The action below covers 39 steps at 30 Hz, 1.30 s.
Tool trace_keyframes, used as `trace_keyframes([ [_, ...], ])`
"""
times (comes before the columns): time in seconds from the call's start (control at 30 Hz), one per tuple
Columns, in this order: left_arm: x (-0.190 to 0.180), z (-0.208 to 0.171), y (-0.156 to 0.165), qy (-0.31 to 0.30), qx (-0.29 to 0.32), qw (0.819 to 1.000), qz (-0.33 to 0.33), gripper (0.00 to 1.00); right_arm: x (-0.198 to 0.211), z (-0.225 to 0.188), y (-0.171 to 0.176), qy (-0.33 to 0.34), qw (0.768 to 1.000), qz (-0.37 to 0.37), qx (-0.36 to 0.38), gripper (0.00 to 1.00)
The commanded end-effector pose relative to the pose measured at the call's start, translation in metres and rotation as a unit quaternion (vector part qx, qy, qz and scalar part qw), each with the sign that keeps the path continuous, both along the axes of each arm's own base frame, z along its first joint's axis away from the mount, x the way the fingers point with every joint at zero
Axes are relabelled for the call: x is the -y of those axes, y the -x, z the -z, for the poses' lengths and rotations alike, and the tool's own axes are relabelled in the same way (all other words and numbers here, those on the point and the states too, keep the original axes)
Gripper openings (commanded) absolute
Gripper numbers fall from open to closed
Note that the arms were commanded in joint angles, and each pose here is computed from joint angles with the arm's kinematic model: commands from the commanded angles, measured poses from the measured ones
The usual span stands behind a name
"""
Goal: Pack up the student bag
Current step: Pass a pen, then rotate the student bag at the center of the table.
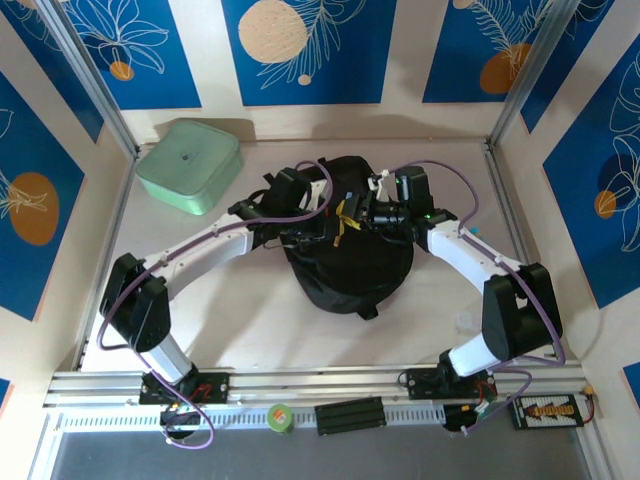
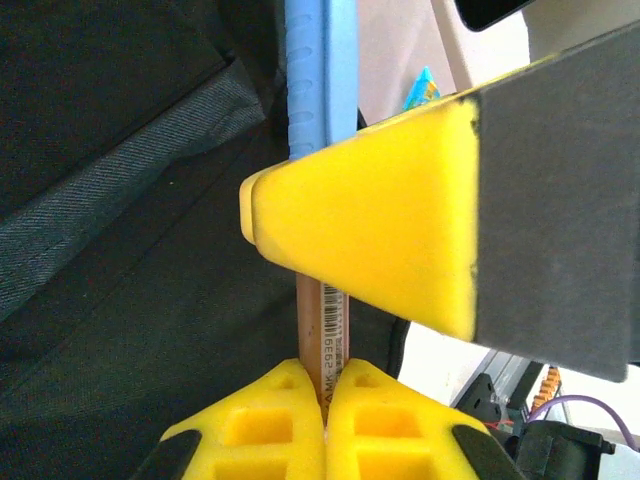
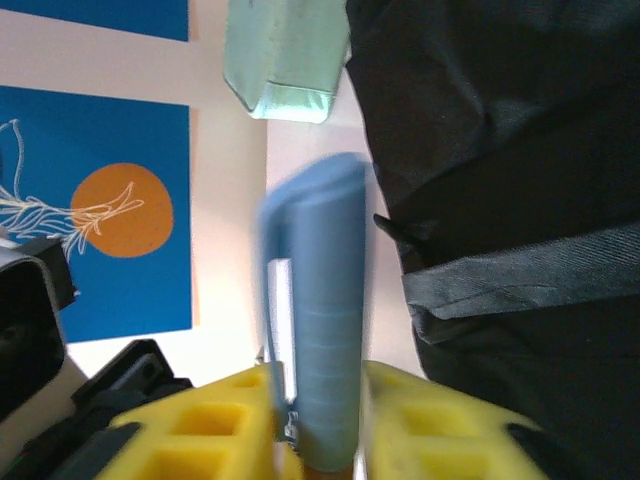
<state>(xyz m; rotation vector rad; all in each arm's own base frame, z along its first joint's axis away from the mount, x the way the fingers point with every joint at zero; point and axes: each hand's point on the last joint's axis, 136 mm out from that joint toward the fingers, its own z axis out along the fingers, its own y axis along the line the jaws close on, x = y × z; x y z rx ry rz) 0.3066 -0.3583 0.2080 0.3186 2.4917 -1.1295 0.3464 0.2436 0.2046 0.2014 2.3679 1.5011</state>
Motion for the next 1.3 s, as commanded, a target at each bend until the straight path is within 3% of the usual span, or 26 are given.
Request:
trace_keyframes([
  [0.0, 0.009, -0.023, -0.007, 0.022, 0.028, 0.999, 0.013, 0.19, 0.003, -0.009, 0.007, -0.013, 1.0, -0.004, 0.007, 0.14],
  [0.1, -0.005, -0.018, -0.012, -0.012, 0.039, 0.999, 0.005, 0.51, 0.016, -0.009, 0.002, 0.01, 0.999, 0.028, 0.012, 0.12],
  [0.2, -0.043, 0.013, -0.019, -0.097, 0.046, 0.994, -0.029, 0.69, 0.036, 0.004, -0.002, 0.058, 0.996, 0.068, -0.005, 0.12],
  [0.27, -0.065, 0.039, -0.016, -0.157, 0.044, 0.986, -0.038, 0.71, 0.049, 0.016, -0.001, 0.087, 0.992, 0.085, -0.022, 0.12],
  [0.37, -0.082, 0.082, 0.0, -0.201, 0.005, 0.979, -0.041, 0.71, 0.063, 0.026, 0.003, 0.115, 0.988, 0.101, -0.034, 0.12],
  [0.5, -0.073, 0.118, 0.021, -0.17, -0.037, 0.984, -0.037, 0.69, 0.077, 0.034, 0.007, 0.144, 0.981, 0.12, -0.041, 0.12],
  [0.6, -0.044, 0.126, 0.032, -0.129, -0.038, 0.991, -0.014, 0.66, 0.085, 0.04, 0.008, 0.153, 0.978, 0.135, -0.054, 0.12],
  [0.77, 0.008, 0.117, 0.047, -0.092, -0.019, 0.994, 0.053, 0.63, 0.1, 0.048, 0.008, 0.158, 0.972, 0.159, -0.073, 0.12],
  [0.87, 0.014, 0.102, 0.051, -0.07, 0.001, 0.996, 0.06, 0.64, 0.106, 0.048, 0.008, 0.16, 0.97, 0.168, -0.075, 0.12],
  [1.07, -0.028, 0.061, 0.04, -0.141, 0.078, 0.986, 0.051, 0.74, 0.106, 0.047, 0.009, 0.161, 0.972, 0.159, -0.07, 0.12],
  [1.27, -0.062, 0.025, -0.003, -0.215, 0.116, 0.968, 0.052, 0.75, 0.083, 0.029, -0.008, 0.13, 0.984, 0.121, -0.026, 0.13],
])
